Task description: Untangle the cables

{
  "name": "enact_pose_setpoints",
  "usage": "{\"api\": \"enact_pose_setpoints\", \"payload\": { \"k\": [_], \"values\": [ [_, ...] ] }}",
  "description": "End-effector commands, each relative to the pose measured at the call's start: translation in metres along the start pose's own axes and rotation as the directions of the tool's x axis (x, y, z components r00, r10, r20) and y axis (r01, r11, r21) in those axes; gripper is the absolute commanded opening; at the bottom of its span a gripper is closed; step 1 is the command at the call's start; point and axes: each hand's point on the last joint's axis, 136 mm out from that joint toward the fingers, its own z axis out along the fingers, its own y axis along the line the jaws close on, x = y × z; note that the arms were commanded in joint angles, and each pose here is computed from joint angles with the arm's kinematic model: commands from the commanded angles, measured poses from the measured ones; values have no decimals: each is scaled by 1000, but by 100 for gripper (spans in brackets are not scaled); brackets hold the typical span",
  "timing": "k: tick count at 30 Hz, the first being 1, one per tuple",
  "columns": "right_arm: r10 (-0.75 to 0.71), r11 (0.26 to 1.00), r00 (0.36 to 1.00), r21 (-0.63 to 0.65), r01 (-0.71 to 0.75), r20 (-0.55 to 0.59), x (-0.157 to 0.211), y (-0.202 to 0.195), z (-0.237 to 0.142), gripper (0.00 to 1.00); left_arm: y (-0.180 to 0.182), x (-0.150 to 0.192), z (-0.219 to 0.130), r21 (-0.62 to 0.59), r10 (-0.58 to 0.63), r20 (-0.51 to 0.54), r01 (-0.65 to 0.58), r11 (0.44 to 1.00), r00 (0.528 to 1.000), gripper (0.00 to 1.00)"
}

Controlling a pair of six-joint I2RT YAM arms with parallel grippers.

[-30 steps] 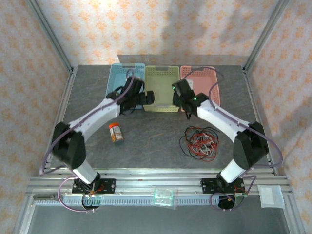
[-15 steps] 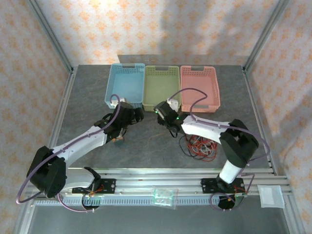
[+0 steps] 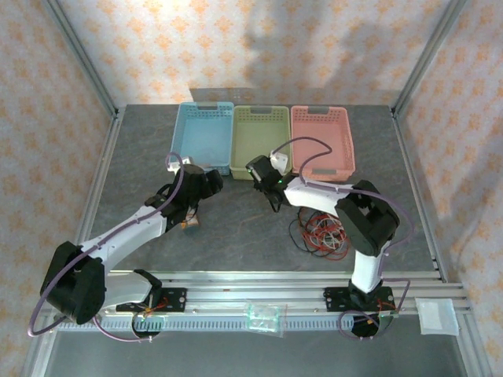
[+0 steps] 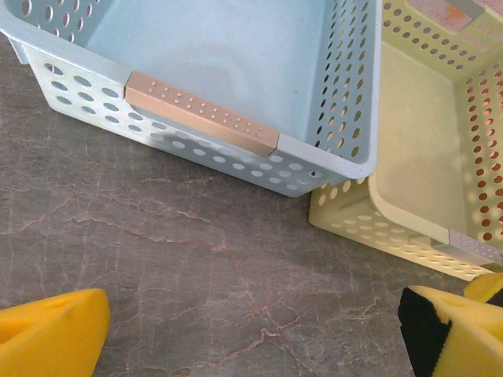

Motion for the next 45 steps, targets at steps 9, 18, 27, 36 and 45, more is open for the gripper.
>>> {"api": "enact_pose_setpoints", "payload": {
  "k": [9, 18, 27, 36, 45],
  "values": [
    [-3, 1000, 999, 31, 1, 53, -19, 2, 9, 36, 5, -4, -2, 3, -13, 21, 13, 1000, 1000, 96],
    [-12, 999, 998, 36, 9, 64, -26, 4, 14, 36, 1, -5, -1, 13, -10, 16, 10, 1000, 1000, 96],
    [-12, 999, 996, -38, 16, 91, -39, 9, -27, 42, -22, -4, -9, 64, 81, 27, -83, 994, 996, 97],
    [20, 997, 998, 76, -24, 52, -5, -82, -92, 53, -84, 55, -20, 268, 196, -25, -182, 946, 980, 96],
    [57, 987, 993, 159, -40, -104, 30, -147, -113, 55, -168, 134, -25, 488, 322, -93, -239, 840, 942, 95]
  ]
}}
